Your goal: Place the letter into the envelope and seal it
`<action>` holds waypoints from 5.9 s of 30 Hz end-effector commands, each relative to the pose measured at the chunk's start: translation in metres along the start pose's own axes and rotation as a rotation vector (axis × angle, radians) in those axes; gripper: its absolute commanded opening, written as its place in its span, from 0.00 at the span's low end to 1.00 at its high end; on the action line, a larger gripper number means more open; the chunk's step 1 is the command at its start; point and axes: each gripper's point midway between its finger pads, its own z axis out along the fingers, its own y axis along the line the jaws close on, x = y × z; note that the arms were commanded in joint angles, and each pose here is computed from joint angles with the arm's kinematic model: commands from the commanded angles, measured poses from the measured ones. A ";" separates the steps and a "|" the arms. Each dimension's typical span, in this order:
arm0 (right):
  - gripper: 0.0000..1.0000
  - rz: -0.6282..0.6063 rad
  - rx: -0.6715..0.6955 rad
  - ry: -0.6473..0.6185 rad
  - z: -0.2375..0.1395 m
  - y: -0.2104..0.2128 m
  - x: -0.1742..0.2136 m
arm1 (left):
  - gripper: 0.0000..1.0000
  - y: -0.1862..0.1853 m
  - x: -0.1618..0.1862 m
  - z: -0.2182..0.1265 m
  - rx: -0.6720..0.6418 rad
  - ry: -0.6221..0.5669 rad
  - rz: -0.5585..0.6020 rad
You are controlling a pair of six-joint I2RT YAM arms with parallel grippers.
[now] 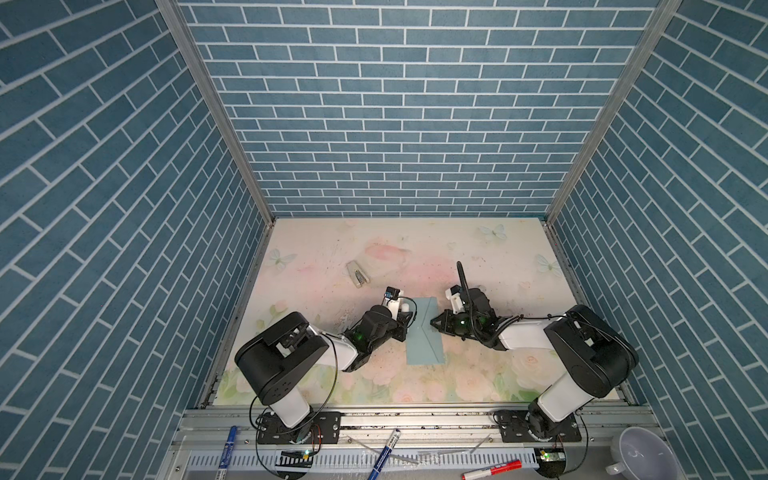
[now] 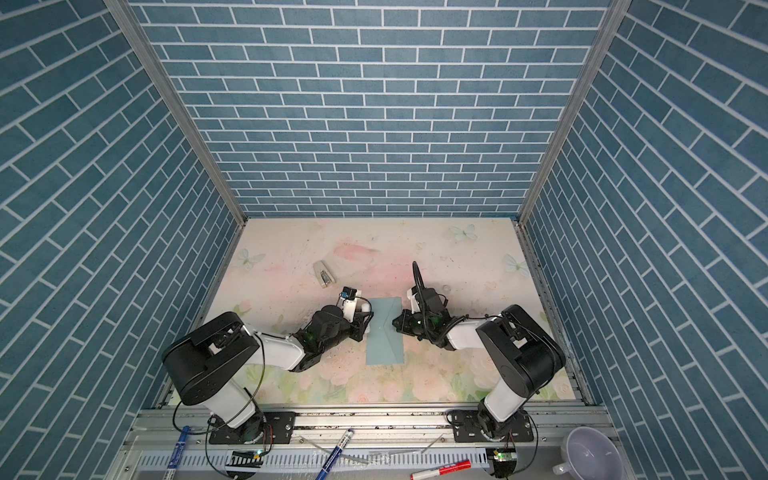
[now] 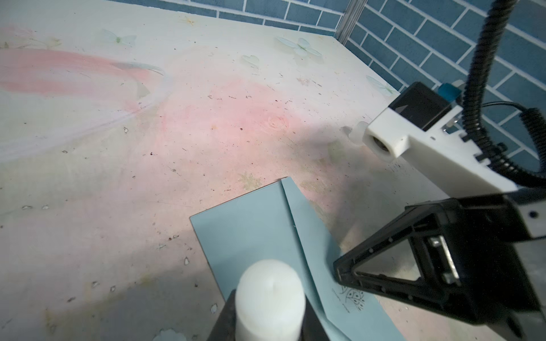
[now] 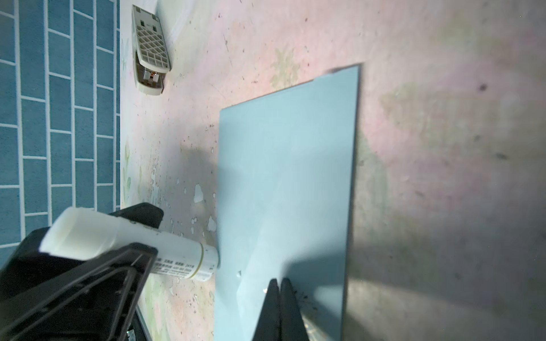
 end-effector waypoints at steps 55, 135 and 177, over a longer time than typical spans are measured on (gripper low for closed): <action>0.00 -0.076 0.142 0.199 0.006 -0.019 0.057 | 0.00 -0.003 0.007 0.019 0.002 0.014 -0.014; 0.00 -0.189 0.157 0.115 0.035 0.018 -0.008 | 0.00 0.009 0.002 0.018 -0.062 0.027 -0.020; 0.00 -0.206 0.164 0.187 0.036 0.017 0.008 | 0.00 0.013 0.009 0.017 -0.074 0.035 -0.021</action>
